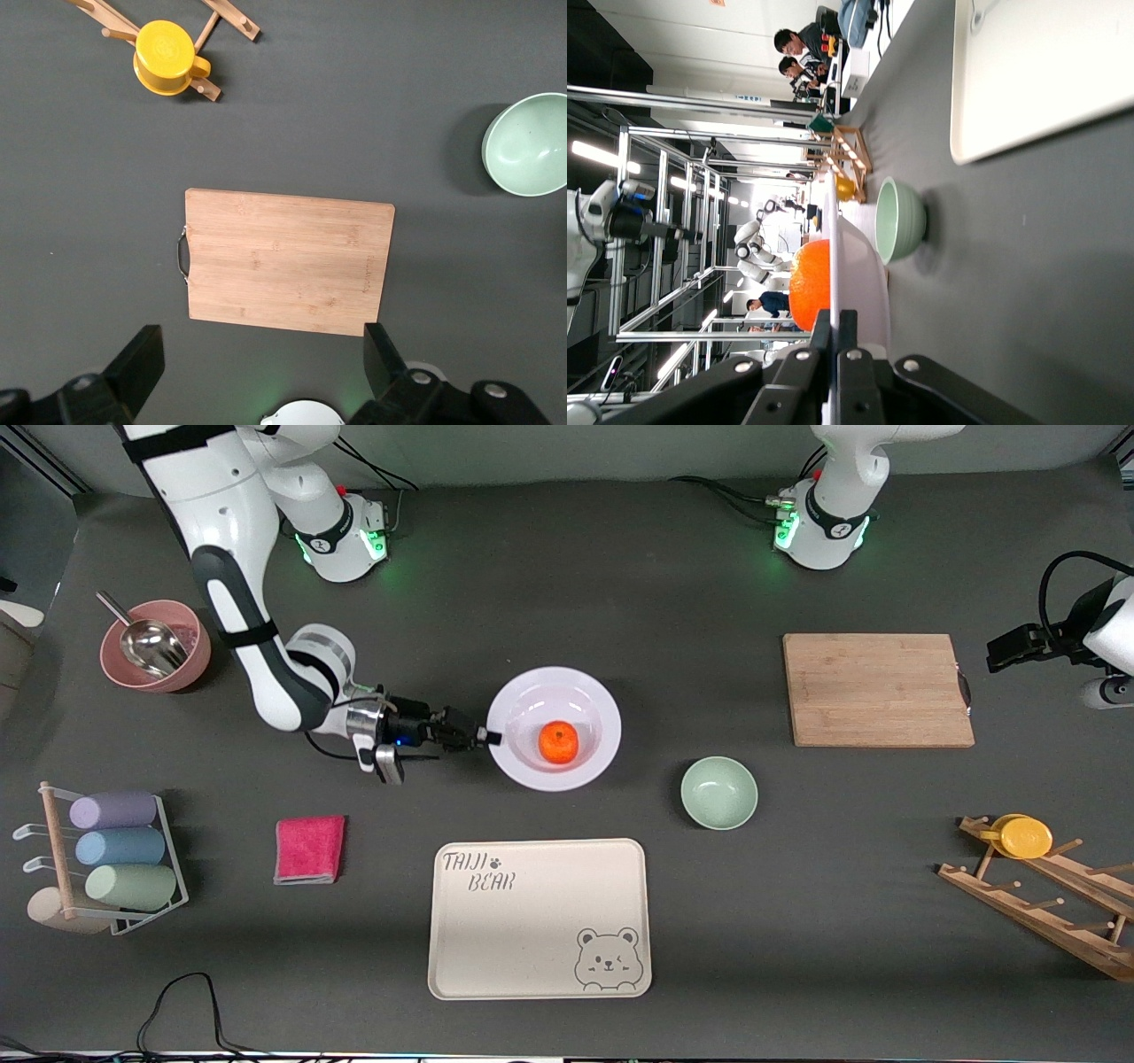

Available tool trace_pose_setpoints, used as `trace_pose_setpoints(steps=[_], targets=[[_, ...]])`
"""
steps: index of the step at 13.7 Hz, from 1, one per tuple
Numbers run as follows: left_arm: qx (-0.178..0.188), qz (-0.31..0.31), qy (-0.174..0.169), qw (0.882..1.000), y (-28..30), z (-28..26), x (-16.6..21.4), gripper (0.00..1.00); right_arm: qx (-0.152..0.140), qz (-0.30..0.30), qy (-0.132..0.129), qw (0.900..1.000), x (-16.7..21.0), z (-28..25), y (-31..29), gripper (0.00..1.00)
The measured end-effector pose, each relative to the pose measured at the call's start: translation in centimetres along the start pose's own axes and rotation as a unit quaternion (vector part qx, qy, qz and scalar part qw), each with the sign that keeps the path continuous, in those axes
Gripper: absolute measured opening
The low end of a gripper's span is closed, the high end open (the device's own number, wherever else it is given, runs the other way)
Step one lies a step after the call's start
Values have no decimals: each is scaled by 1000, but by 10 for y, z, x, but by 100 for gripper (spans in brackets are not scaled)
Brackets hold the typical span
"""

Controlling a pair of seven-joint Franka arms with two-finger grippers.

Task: Place orange and plate with both arms
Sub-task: 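Slide the plate with the right gripper onto the cream bear placemat, then open the right gripper to release the plate rim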

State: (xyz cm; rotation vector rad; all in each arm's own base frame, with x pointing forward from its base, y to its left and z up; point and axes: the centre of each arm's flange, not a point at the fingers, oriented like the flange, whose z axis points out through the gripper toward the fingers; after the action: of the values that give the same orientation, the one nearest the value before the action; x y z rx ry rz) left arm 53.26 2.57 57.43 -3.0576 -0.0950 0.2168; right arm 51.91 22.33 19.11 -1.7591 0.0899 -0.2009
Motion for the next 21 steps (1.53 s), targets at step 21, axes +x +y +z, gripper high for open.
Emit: trace_pose_setpoints(steps=[21], targets=[[0,0,-10,1000,0,-5,-4,100,-65,4,26,998,194,24,106,4]])
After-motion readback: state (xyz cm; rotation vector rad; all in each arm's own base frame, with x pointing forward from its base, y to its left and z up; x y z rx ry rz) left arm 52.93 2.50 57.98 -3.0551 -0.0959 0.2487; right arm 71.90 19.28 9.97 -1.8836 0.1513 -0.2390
